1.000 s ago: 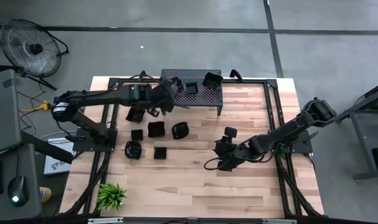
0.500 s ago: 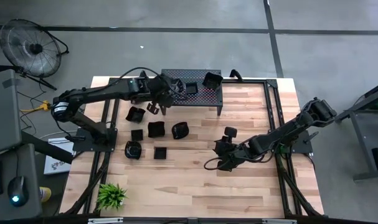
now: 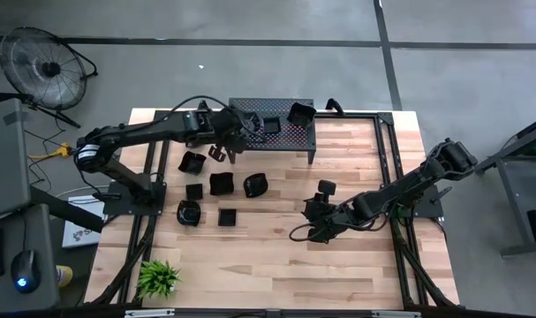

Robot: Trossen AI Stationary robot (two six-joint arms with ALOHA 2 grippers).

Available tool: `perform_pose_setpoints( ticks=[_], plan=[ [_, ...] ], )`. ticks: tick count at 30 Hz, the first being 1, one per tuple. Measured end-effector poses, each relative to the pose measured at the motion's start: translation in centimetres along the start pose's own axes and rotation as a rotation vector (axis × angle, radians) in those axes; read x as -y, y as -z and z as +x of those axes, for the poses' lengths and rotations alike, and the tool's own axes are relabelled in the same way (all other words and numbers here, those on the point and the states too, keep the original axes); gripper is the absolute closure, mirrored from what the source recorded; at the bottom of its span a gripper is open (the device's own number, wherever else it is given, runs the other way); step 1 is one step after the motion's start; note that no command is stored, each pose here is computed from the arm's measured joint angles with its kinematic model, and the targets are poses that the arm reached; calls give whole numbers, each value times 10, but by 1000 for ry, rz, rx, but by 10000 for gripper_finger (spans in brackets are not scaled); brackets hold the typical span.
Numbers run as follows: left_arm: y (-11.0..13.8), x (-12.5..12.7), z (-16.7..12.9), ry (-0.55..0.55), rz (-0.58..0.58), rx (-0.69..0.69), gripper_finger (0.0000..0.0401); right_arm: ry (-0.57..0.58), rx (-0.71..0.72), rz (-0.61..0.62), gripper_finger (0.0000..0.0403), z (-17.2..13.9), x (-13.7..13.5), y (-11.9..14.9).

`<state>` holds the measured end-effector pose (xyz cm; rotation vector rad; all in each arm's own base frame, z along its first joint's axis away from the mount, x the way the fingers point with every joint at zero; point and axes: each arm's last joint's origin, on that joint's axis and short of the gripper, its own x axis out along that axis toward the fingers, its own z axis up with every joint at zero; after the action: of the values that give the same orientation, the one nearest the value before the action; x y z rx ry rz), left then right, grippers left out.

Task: Pick & Place Mini shaped plates
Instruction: Stack the black leaf-shaped plate on top of the black leaf-shaped plate on the shelf

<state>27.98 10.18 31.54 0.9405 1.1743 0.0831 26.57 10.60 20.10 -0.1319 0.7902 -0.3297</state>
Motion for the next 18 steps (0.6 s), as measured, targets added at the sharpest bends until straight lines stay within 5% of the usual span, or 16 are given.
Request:
perform_pose_setpoints(
  ticks=[18],
  plan=[
    [0, 1, 2, 9, 38, -1, 396, -4, 10, 0, 238, 0, -1, -1]
  ],
)
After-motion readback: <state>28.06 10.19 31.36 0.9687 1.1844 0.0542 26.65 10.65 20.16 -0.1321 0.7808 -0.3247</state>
